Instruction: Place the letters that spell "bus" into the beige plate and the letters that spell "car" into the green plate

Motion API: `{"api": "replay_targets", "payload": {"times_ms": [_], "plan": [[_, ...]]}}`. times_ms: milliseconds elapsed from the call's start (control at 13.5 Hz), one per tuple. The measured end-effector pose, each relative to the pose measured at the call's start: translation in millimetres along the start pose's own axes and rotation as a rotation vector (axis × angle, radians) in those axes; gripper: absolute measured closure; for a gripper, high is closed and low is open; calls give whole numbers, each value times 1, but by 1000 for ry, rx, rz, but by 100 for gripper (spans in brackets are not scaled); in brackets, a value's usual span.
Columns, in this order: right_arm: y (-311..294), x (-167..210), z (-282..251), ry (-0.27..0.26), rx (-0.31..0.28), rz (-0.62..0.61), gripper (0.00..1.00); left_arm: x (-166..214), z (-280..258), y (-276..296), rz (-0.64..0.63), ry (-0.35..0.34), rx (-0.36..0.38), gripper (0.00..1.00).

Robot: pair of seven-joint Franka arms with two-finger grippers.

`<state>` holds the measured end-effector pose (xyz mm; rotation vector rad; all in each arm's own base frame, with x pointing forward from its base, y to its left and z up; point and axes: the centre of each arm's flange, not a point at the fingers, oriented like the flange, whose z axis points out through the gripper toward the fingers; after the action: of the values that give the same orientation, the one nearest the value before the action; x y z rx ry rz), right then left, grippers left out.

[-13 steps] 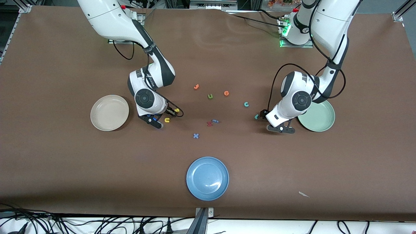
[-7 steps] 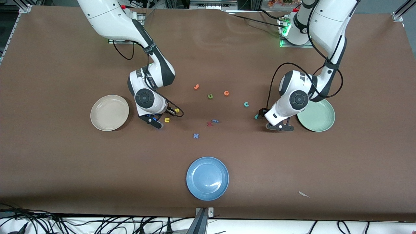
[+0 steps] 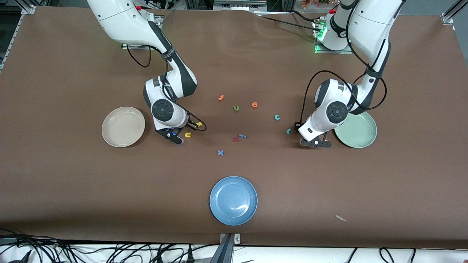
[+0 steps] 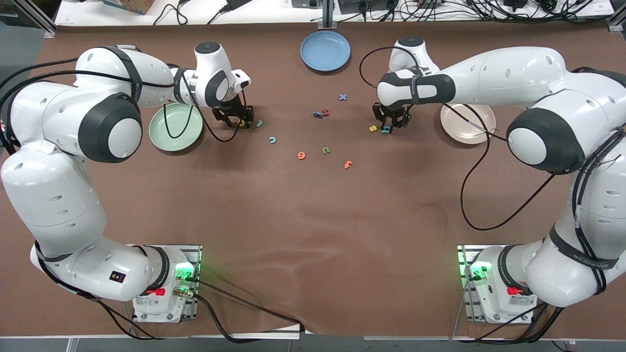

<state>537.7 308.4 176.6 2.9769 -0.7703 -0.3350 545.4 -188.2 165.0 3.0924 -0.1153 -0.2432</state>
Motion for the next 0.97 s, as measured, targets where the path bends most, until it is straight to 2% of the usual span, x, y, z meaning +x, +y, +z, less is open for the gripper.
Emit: {"api": "replay_targets", "payload": {"times_ms": [74,223,297,371,668,965], "plan": [[0,0,0,0,0,0,70,0,0,0,0,0,0,34],[0,0,0,0,0,0,70,0,-4,4,5,6,-2,52],[0,0,0,0,0,0,70,0,-5,5,7,8,-2,64],[0,0,-1,-1,-1,0,70,0,-8,6,8,10,-3,68],[7,4,-44,-24,-27,6,70,-1,-6,5,7,9,-2,69],[67,59,-99,-59,-90,-64,70,2,-29,-9,14,-2,25,69]]}}
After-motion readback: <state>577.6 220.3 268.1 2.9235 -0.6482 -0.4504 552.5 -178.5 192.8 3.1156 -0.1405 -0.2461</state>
